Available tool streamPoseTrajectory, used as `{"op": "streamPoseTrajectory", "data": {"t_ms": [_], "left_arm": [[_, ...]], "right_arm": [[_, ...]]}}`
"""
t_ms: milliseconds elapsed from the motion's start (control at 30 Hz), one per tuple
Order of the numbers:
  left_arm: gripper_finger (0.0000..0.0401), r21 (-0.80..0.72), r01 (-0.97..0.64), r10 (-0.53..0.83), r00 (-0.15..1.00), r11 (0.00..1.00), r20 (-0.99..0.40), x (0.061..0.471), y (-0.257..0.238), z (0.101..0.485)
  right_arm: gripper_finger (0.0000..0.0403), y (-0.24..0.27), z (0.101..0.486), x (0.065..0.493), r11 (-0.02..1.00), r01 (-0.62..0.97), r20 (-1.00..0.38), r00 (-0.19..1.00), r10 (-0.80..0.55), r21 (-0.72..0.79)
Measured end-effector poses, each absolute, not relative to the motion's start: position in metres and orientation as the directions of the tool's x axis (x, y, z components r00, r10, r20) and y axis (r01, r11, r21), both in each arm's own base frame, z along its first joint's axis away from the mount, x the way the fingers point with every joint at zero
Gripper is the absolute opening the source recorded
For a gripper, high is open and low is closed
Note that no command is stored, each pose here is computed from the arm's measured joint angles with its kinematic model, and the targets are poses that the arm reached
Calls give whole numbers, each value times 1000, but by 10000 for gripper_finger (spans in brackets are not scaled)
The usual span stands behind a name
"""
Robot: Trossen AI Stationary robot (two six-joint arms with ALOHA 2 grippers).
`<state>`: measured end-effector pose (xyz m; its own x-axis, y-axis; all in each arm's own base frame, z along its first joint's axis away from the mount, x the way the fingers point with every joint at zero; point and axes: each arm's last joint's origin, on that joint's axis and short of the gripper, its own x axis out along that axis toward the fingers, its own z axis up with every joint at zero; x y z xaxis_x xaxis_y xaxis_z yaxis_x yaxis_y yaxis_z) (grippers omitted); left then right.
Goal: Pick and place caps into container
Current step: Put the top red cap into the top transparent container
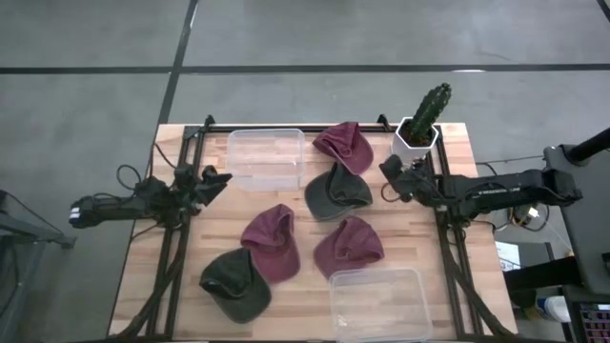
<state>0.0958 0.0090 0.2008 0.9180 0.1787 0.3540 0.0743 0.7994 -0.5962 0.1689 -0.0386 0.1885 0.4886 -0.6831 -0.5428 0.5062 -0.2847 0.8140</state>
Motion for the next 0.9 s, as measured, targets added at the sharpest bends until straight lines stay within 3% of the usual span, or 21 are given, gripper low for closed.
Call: {"op": "streamPoseTrajectory", "data": {"t_ms": [500, 900], "left_arm": [[204, -597, 100, 177, 905, 796, 388, 94, 9, 206], [204, -605, 109, 177, 902, 788, 393, 94, 9, 207]], "right_arm": [[192, -97, 175, 204, -415, 637, -721, 344, -602, 650], [192, -111, 153, 216, -495, 656, -789, 269, -552, 569]]}}
